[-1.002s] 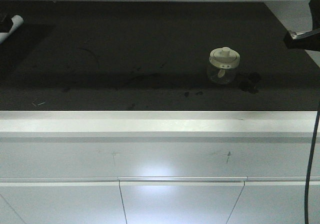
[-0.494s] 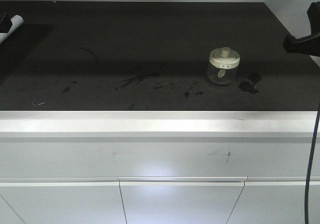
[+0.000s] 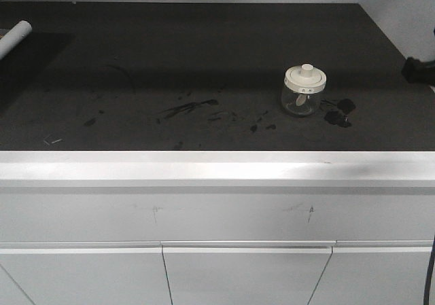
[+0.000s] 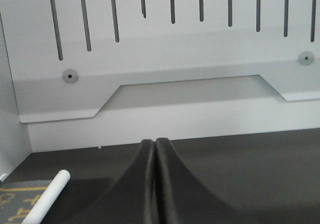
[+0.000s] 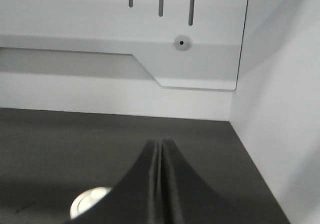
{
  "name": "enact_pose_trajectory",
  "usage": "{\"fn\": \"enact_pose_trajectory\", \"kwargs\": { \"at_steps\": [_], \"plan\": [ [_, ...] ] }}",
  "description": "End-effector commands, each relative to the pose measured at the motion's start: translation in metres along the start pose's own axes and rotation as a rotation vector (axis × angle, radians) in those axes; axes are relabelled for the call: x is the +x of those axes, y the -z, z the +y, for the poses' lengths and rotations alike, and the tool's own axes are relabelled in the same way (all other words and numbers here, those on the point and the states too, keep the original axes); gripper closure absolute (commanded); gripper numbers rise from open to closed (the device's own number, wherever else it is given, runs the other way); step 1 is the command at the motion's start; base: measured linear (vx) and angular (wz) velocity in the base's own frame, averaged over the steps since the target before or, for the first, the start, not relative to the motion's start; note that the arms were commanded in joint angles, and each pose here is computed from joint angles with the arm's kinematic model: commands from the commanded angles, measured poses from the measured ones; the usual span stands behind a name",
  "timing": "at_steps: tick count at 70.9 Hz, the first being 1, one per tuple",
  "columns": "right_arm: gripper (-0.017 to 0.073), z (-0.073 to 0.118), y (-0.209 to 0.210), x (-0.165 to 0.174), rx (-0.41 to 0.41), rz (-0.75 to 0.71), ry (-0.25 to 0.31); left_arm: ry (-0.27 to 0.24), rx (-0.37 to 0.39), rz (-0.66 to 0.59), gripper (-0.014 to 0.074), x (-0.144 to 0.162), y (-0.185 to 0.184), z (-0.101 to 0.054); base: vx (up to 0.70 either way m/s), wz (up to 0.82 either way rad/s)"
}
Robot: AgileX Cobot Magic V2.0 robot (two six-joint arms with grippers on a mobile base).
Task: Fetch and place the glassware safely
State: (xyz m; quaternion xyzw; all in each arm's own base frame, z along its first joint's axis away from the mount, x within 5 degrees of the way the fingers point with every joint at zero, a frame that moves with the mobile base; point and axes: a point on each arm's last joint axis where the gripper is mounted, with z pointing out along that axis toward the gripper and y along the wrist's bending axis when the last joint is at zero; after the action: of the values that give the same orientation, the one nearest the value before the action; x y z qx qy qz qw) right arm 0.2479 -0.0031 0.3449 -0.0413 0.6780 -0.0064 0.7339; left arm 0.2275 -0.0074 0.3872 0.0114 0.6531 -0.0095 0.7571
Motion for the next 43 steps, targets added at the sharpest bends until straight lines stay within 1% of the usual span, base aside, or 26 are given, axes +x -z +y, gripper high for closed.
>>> {"fn": "enact_pose_trajectory", "kwargs": {
  "at_steps": [1, 17, 34, 43],
  "plan": [
    [0.0560, 0.001, 0.013, -0.014, -0.012, -0.106, -0.003, 0.007, 0.000, -0.087, 0.0601, -0.016, 0.018, 0.000, 0.00, 0.00],
    [0.0560, 0.004, 0.033, 0.000, -0.011, -0.077, -0.003, 0.006, 0.001, -0.035, 0.0601, 0.005, 0.064, 0.000, 0.00, 0.00],
    [0.0560, 0.004, 0.036, -0.002, -0.010, -0.083, -0.001, 0.006, 0.004, 0.054, 0.0601, 0.036, 0.115, 0.000, 0.00, 0.00],
    [0.0560, 0.004, 0.036, -0.002, -0.010, -0.083, -0.001, 0.006, 0.005, 0.067, 0.0601, 0.052, 0.140, 0.000, 0.00, 0.00]
  ]
}}
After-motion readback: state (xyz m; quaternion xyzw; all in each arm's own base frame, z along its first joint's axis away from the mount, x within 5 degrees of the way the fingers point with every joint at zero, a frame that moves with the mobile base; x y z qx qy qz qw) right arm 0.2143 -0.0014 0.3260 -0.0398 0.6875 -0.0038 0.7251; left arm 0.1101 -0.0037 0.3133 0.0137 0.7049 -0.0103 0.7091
